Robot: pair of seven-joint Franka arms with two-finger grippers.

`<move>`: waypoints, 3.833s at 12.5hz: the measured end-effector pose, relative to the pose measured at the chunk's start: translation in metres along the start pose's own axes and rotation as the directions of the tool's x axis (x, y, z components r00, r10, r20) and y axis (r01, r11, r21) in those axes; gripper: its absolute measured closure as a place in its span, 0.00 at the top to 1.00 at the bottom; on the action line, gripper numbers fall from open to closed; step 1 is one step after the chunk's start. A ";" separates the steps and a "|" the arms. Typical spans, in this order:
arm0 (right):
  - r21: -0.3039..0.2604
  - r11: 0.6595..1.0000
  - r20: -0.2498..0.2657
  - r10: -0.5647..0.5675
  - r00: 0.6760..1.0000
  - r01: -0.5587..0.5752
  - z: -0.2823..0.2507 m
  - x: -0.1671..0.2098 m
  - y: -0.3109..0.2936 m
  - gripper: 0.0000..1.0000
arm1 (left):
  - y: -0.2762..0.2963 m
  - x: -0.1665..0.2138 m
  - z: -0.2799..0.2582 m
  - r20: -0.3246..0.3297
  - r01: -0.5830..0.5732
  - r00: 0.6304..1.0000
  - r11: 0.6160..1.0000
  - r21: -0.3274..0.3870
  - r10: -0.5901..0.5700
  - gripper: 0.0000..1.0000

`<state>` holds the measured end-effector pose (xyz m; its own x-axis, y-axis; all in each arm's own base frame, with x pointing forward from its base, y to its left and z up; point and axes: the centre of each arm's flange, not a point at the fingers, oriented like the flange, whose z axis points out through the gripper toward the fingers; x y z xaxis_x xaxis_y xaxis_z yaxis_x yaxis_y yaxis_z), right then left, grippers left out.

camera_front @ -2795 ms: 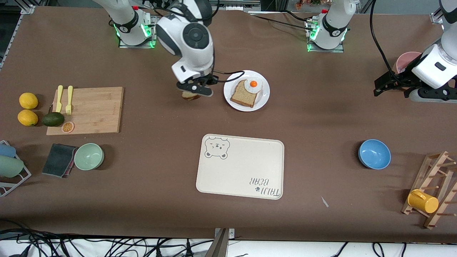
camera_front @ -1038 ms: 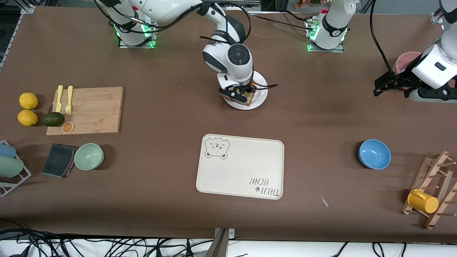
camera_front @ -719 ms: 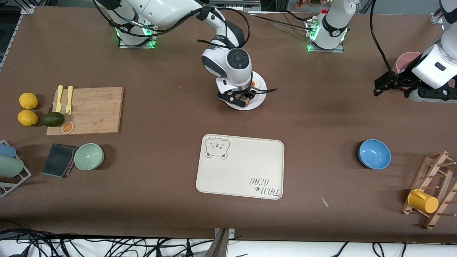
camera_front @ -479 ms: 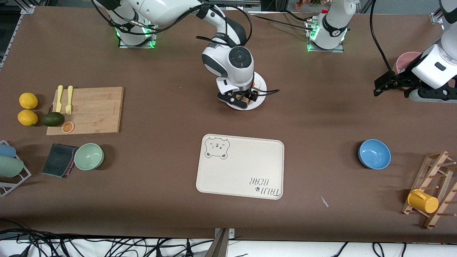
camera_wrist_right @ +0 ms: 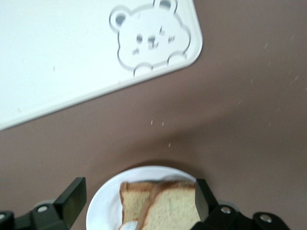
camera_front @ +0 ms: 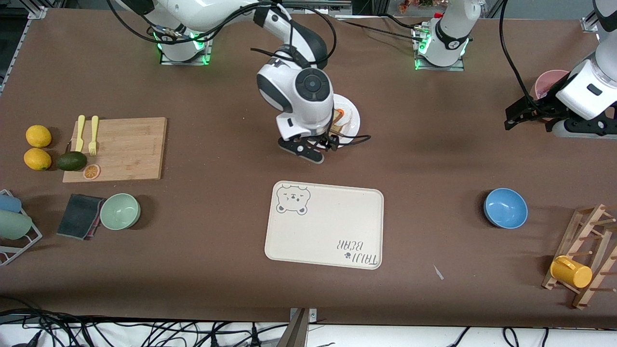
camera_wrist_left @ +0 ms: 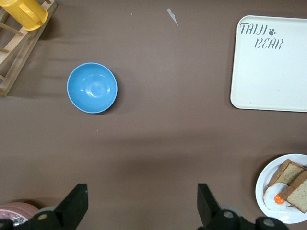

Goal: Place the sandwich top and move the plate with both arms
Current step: 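Lay the bread on the plate and return the right gripper, then reach the left gripper to the white plate rim and grasp it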

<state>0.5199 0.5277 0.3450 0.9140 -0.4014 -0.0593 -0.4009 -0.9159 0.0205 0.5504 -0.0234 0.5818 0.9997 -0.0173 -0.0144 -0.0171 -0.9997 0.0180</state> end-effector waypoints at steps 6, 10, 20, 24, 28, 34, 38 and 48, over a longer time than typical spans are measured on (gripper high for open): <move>-0.032 0.993 0.011 -0.115 0.993 0.116 -0.041 0.084 0.047 1.00 | 0.000 0.000 0.000 0.000 0.000 1.000 1.000 0.000 0.000 1.00; -0.055 0.973 0.056 -0.220 0.974 0.223 -0.096 0.121 0.097 1.00 | 0.000 0.000 0.000 0.000 0.000 1.000 1.000 0.000 0.000 1.00; -0.016 0.901 0.112 -0.430 0.896 0.434 -0.204 0.239 0.309 1.00 | 0.011 0.000 0.012 0.050 -0.007 0.999 0.999 -0.046 0.010 1.00; -0.006 0.909 0.074 -0.416 0.906 0.418 -0.245 0.233 0.375 1.00 | 0.059 0.006 0.058 0.181 -0.060 0.980 0.989 -0.135 0.084 1.00; -0.008 0.913 0.032 -0.407 0.913 0.408 -0.280 0.203 0.411 1.00 | 0.097 0.022 0.140 0.330 -0.036 0.932 0.945 -0.325 0.149 1.00; -0.006 0.926 0.023 -0.377 0.926 0.378 -0.288 0.210 0.452 1.00 | 0.134 0.031 0.288 0.286 -0.175 0.861 0.773 -0.609 0.420 0.99; -0.006 0.928 0.027 -0.372 0.928 0.372 -0.286 0.211 0.453 1.00 | 0.143 0.003 0.344 0.242 -0.176 0.856 0.697 -0.696 0.457 0.93; -0.001 0.940 -0.009 -0.341 0.940 0.341 -0.288 0.226 0.467 1.00 | 0.192 -0.064 0.414 0.020 -0.312 0.879 0.606 -0.732 0.477 0.78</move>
<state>0.5571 0.0082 0.6288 0.9964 -0.0652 -0.0542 -0.0653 -0.9979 0.0002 0.4768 -0.2219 0.1727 0.8702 -0.4921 -0.0244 -0.3112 -0.5873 0.7472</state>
